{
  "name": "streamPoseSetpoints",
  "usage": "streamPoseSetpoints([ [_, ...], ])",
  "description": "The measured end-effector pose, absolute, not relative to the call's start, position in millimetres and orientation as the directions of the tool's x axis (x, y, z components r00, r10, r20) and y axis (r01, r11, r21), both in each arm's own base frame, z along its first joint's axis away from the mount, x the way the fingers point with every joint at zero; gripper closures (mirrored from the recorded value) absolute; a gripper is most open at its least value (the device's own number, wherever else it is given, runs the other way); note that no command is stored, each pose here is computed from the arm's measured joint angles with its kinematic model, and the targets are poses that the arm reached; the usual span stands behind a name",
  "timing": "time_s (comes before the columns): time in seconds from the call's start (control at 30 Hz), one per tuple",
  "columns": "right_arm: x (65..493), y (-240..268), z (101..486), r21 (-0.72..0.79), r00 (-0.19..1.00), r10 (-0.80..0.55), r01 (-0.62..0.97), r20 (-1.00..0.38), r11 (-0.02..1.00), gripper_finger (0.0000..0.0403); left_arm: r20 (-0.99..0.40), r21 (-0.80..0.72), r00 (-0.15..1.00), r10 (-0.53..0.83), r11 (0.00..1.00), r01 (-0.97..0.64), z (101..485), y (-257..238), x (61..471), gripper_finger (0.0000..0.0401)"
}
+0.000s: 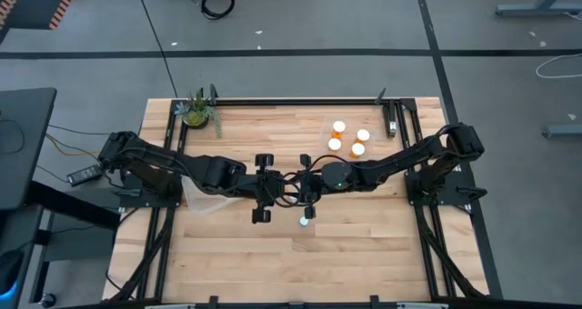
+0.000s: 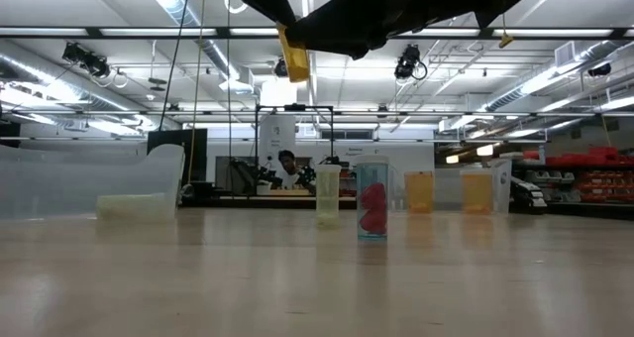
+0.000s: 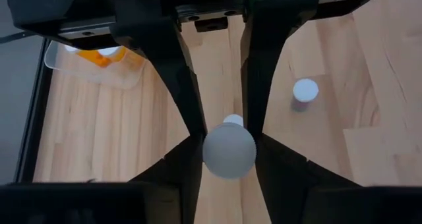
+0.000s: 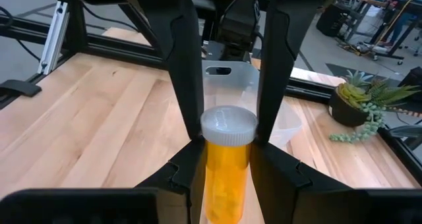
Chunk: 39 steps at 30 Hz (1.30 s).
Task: Pick and place medicine bottles into bin by pill shape (circle, oval)
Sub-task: Adjust the small orange pill bottle in the left transparent bin
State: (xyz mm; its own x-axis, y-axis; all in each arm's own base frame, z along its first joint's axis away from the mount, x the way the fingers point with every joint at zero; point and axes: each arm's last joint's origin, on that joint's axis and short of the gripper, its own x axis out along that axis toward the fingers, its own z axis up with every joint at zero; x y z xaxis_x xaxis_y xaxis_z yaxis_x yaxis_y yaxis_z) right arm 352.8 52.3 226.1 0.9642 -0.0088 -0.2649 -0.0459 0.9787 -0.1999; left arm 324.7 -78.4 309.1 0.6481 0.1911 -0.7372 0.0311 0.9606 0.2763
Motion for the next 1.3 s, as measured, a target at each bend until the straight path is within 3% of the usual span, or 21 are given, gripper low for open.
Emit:
streamPoseSetpoints([
  [0.57,352.9,52.5,226.3,-0.196,0.965,-0.004,-0.050,-0.264,0.979,0.0284,-0.738,0.278,0.647,0.191,0.960,0.035,309.3,-78.3,324.3,0.0270],
  [1.3,352.6,52.5,226.4,-0.193,0.962,-0.002,-0.052,-0.271,0.980,0.0228,-0.742,0.277,0.644,0.188,0.960,0.038,308.9,-78.5,323.9,0.0262],
])
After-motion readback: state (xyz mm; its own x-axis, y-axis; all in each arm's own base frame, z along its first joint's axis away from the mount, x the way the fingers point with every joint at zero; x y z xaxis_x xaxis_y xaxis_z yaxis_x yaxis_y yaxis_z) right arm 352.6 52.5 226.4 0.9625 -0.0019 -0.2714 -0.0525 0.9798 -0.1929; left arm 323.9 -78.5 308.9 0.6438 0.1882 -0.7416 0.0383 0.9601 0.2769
